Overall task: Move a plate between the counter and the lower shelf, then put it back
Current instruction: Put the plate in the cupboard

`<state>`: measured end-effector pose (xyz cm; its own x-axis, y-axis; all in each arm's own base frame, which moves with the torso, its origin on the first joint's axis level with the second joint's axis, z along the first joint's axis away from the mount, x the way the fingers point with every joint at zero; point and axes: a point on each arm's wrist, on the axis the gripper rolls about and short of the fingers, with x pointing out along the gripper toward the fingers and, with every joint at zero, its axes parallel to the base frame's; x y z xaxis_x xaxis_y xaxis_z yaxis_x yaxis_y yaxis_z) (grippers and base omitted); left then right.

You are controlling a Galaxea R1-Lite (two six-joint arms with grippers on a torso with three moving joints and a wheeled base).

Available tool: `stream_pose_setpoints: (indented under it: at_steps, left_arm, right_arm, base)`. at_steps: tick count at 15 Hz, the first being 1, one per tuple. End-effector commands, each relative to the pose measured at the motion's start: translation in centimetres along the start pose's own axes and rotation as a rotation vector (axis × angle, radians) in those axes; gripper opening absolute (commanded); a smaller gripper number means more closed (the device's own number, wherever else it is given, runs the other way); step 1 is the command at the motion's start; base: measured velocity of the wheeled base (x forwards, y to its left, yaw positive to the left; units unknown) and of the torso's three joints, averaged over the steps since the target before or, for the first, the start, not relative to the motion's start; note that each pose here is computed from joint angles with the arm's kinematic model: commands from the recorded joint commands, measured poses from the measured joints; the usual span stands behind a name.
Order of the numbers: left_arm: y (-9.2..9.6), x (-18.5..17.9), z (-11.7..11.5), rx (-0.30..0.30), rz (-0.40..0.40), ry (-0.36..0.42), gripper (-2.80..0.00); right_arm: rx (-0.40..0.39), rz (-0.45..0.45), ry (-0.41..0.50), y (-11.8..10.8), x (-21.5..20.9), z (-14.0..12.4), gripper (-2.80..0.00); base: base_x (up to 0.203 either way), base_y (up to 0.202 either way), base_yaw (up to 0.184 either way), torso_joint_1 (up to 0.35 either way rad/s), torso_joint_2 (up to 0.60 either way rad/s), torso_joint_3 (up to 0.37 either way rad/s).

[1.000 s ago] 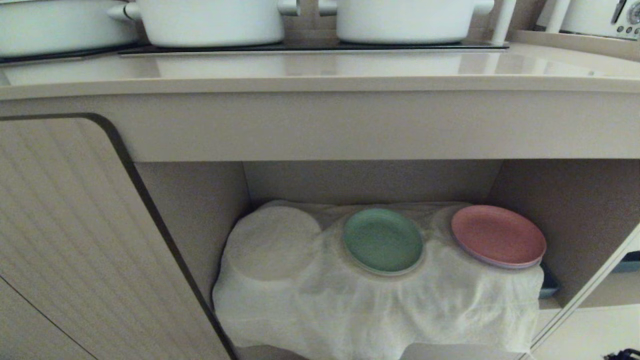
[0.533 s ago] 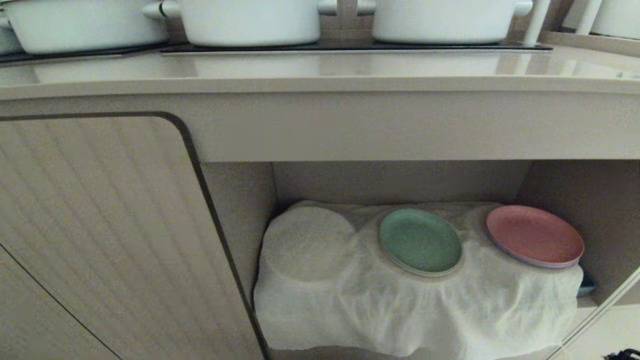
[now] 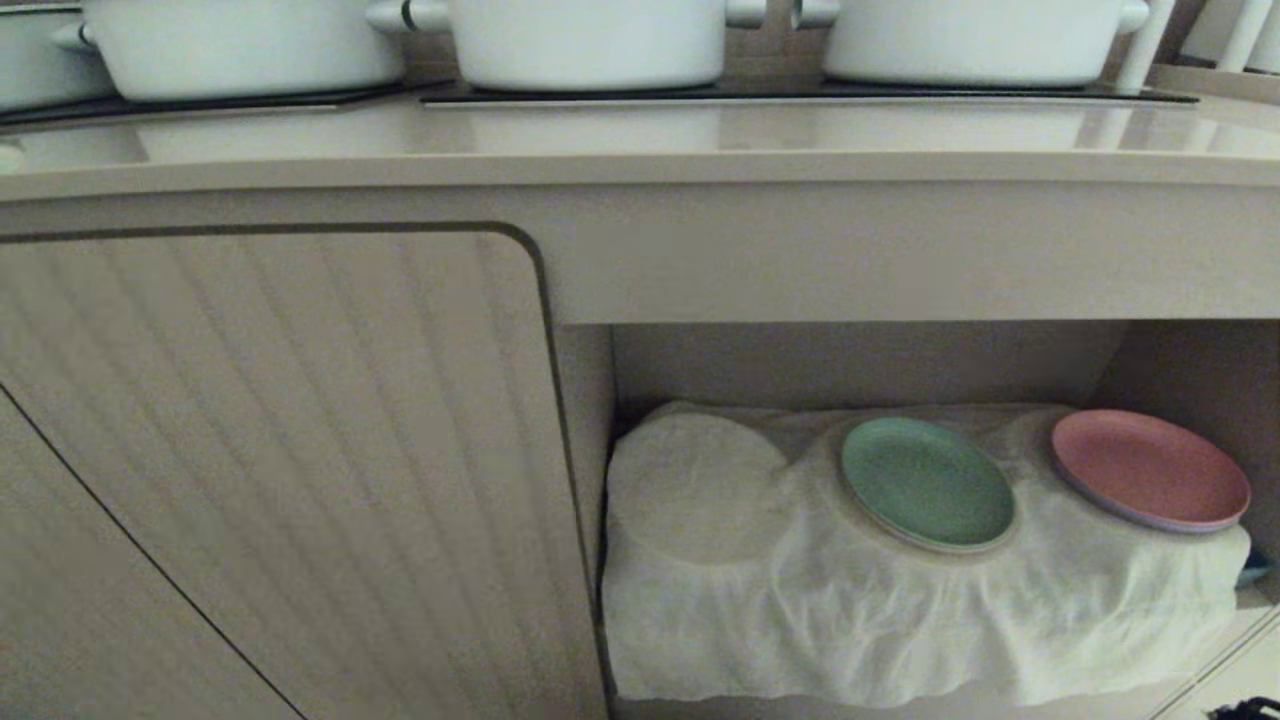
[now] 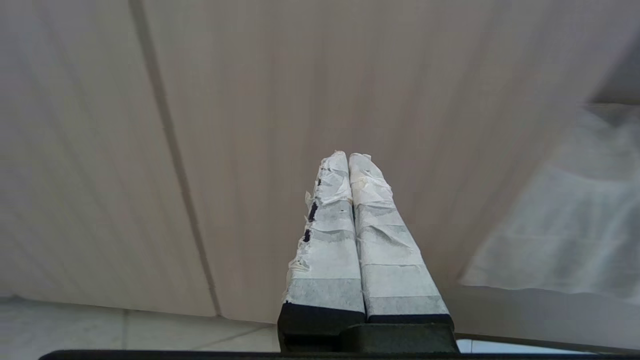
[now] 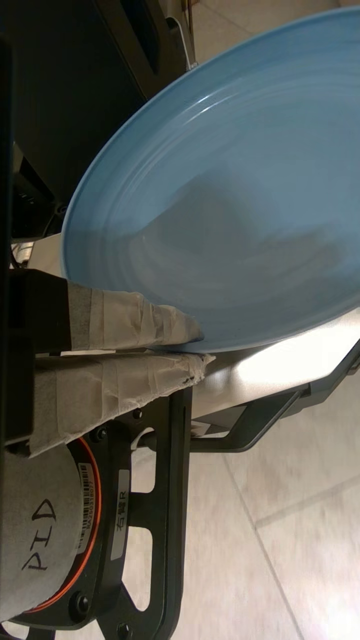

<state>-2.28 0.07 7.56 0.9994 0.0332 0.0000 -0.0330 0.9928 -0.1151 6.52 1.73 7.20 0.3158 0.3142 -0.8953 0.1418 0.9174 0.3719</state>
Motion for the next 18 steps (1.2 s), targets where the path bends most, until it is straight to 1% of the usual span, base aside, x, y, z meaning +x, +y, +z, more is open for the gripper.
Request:
stream_pose_setpoints:
  at_steps: [1,3,18]
  left_arm:
    - [0.0,-0.01,0.02,-0.001,0.0,-0.001,-2.8]
    - [0.0,0.0,-0.03,-0.001,0.001,0.001,-2.8]
    - [0.0,0.0,-0.01,-0.001,0.001,0.0,-2.8]
  right_arm:
    - [0.002,0.001,0.003,0.0,0.02,-0.01,-2.8]
    - [0.002,0.001,0.004,0.0,0.02,-0.01,-2.8]
    - [0.001,0.015,0.008,0.04,-0.01,-0.02,-2.8]
  base:
    - [0.0,0.183,-0.002,0.003,0.0,0.006]
    - [0.0,0.105,0.0,-0.001,0.0,0.004]
    - [0.0,0.0,0.0,0.0,0.0,0.0]
